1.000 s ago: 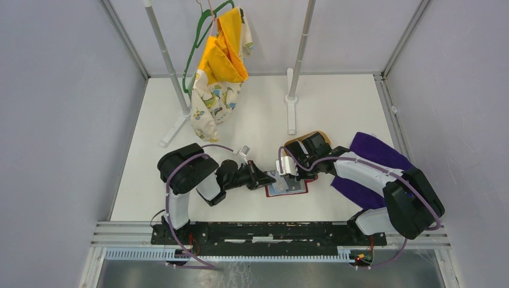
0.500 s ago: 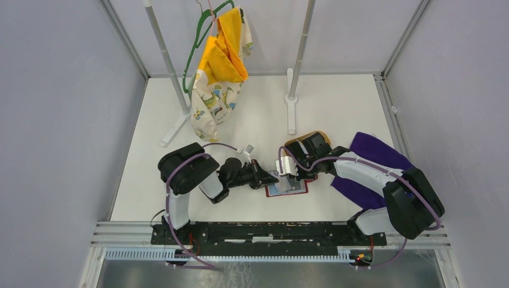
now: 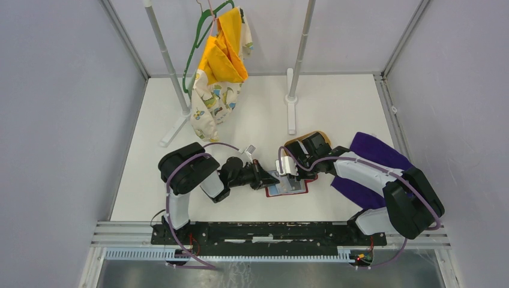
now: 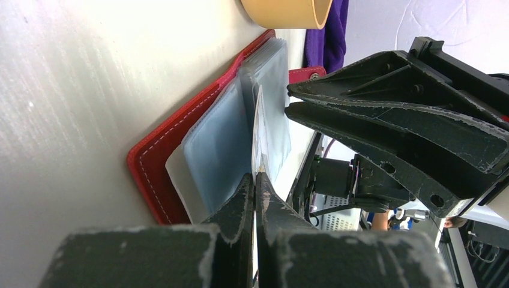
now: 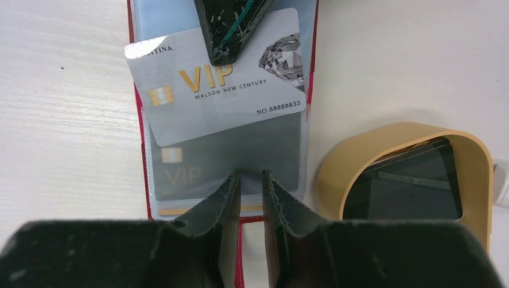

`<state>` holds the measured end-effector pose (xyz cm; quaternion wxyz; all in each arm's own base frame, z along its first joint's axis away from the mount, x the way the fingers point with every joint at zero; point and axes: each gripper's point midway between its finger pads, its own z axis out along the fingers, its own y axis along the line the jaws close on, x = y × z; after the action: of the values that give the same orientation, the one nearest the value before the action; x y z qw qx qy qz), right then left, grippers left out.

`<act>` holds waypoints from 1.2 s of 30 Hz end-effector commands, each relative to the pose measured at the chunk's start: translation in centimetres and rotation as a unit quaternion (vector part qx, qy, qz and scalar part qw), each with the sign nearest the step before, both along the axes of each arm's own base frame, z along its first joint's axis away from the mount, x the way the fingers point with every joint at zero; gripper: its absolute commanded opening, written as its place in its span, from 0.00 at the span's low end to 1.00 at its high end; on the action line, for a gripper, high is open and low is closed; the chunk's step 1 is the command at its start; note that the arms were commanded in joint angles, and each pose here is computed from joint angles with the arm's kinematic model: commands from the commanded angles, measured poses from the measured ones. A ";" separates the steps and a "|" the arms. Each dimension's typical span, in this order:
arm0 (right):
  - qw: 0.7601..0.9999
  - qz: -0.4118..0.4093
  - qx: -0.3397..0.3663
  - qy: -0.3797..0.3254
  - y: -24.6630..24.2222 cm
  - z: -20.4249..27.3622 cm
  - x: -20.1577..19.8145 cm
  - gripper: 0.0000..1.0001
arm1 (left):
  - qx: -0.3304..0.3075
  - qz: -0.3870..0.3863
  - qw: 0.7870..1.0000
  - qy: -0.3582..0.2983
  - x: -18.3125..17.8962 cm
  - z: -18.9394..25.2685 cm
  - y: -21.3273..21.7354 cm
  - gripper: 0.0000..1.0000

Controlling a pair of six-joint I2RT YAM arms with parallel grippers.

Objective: Put the credit cards into the card holder
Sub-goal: Insert the credit card into the card holder.

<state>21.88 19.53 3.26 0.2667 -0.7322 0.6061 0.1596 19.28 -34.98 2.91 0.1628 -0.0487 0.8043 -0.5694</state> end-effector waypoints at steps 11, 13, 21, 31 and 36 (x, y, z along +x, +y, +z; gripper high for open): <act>0.997 -0.011 -0.072 0.034 -2.5 -2.7 -1.6 0.26 | 0.007 -0.018 0.999 0.043 -1.4 -1.3 0.1 0.02; 0.997 -0.011 -0.073 0.035 -2.6 -2.8 -1.6 0.26 | 0.006 -0.019 0.999 0.048 -1.6 -1.4 0.2 0.02; 0.996 -0.011 -0.077 0.036 -2.6 -2.9 -1.8 0.27 | 0.002 -0.020 0.998 0.056 -2.0 -1.5 0.5 0.02; 0.996 -0.006 -0.079 0.037 -2.5 -3.1 -1.9 0.27 | 0.009 -0.037 0.997 0.063 -1.8 -1.7 0.4 0.02; 0.996 -0.005 -0.079 0.036 -2.4 -3.1 -2.0 0.28 | 0.014 -0.044 0.997 0.067 -1.9 -2.0 0.2 0.02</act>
<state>21.99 19.84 3.24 0.2655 -0.7378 0.6021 0.1508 19.04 -34.83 2.55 0.1268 -0.0623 0.8049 -0.5764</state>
